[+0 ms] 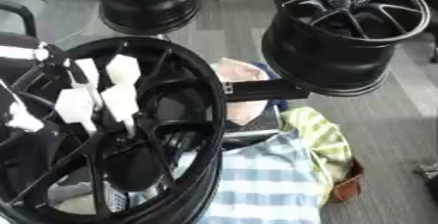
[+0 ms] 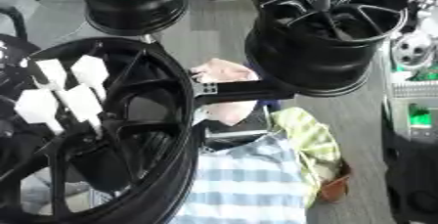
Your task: Pull the pin out of the wheel hub.
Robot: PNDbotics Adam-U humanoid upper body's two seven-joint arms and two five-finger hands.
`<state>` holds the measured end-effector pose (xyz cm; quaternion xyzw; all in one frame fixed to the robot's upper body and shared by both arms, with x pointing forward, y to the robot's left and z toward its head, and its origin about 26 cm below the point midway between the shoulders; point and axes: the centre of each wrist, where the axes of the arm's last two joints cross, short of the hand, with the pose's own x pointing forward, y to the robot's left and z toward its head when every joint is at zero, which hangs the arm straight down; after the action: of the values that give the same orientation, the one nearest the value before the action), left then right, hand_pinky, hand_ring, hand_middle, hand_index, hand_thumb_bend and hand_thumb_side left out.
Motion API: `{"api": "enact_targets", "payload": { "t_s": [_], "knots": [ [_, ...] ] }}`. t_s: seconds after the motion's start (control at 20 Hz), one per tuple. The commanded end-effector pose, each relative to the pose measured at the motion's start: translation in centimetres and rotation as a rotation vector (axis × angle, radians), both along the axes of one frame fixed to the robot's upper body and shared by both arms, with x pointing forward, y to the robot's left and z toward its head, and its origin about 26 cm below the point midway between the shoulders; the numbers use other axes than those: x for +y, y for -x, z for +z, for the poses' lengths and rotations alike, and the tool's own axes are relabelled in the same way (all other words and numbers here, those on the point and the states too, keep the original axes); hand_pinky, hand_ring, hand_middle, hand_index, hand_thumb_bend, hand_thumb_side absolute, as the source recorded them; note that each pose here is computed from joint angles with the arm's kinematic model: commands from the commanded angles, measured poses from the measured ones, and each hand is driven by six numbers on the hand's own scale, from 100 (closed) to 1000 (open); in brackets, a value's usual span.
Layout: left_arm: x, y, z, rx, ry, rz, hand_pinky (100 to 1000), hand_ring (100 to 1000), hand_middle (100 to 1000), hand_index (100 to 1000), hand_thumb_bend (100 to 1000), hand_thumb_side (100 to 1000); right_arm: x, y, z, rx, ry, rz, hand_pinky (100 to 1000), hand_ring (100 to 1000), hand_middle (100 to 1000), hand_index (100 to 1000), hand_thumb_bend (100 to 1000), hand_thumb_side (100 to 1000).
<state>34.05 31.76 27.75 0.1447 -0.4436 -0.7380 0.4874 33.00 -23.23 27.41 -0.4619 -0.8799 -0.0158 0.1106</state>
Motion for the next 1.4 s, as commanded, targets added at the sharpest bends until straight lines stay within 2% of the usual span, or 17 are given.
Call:
{"api": "enact_targets", "payload": {
  "t_s": [0.05, 0.1, 0.15, 0.35, 0.65, 0.9, 1.4],
  "knots": [
    [0.5, 0.4, 1.5, -0.031, -0.019, 0.016, 809, 795, 756, 845, 536, 190, -0.1, 0.5, 0.8, -0.035, -0.003, 0.003, 754, 733, 691, 814, 100, 399],
    [0.5, 0.4, 1.5, -0.031, -0.019, 0.017, 809, 795, 756, 845, 536, 190, -0.1, 0.5, 0.8, -0.035, -0.003, 0.003, 754, 733, 691, 814, 100, 399],
    [0.5, 0.3, 1.4, -0.030, -0.019, 0.020, 780, 769, 742, 824, 514, 150, -0.1, 0.5, 0.8, -0.035, -0.003, 0.003, 753, 733, 691, 814, 100, 402],
    [0.4, -0.3, 0.5, -0.010, -0.028, 0.058, 771, 766, 743, 813, 499, 159, -0.1, 0.5, 0.7, -0.037, -0.009, 0.004, 753, 733, 690, 814, 100, 405],
    [0.3, -0.9, -0.2, -0.004, -0.011, 0.097, 756, 752, 729, 801, 465, 216, -0.2, 0.5, 0.7, -0.037, -0.010, 0.002, 754, 733, 690, 814, 100, 405],
    [0.1, -1.2, -0.8, -0.001, -0.001, 0.128, 754, 749, 731, 803, 486, 278, -0.2, 0.5, 0.6, -0.036, -0.012, 0.003, 753, 733, 689, 814, 100, 406],
    [-0.4, -1.6, -1.2, 0.003, 0.016, 0.134, 731, 723, 700, 818, 496, 296, -0.3, 0.5, 0.6, -0.034, -0.015, -0.004, 753, 733, 688, 812, 100, 407]
  ]
}}
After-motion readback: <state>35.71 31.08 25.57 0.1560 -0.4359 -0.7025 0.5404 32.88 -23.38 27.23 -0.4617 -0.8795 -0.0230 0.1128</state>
